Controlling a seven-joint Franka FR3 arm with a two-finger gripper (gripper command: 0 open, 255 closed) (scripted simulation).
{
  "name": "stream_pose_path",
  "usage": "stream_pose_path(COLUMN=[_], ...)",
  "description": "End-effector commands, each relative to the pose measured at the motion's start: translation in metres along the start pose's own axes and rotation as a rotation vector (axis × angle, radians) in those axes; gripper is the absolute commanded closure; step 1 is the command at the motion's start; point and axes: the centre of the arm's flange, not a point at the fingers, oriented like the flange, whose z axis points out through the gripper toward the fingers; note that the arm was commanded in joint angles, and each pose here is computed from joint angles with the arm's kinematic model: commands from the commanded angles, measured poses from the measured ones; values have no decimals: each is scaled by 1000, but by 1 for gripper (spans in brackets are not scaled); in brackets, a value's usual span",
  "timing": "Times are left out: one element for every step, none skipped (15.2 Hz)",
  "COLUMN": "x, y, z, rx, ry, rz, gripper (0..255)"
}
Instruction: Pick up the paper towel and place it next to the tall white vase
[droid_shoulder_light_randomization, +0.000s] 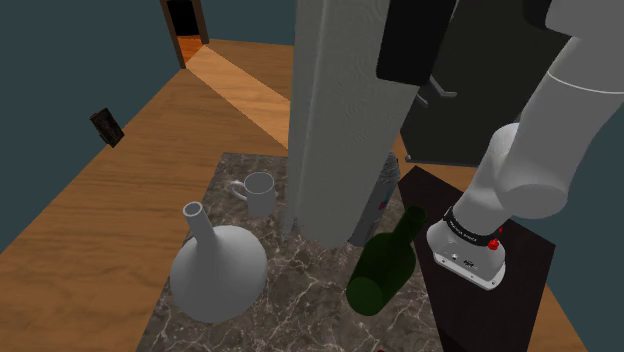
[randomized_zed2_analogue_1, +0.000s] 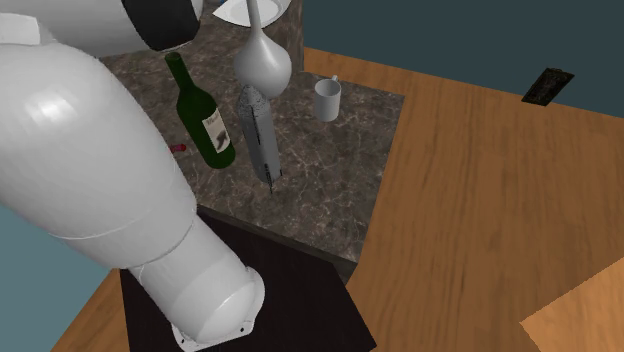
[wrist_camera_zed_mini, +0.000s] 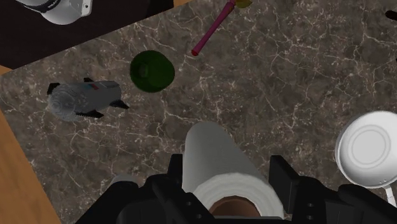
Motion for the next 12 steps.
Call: stream_pose_path(x=[0,0,1,1,1,2,2,2,2,3,3,3], y=[-19,-19,-18,-18,-18,-17,-17,-17,-16,-16,-16,-16], z=[2,7,12,17,23,28,33,38,44,49,54,60], rx=[0,0,0,0,0,0,0,0,0,0,0,0], ry=[3,3,3,3,3,3,3,3,3,3,3,3], rz=[13,13,13,13,13,13,13,13,13,13,13,13], gripper=[255,255,255,255,255,255,255,255,255,255,255,255])
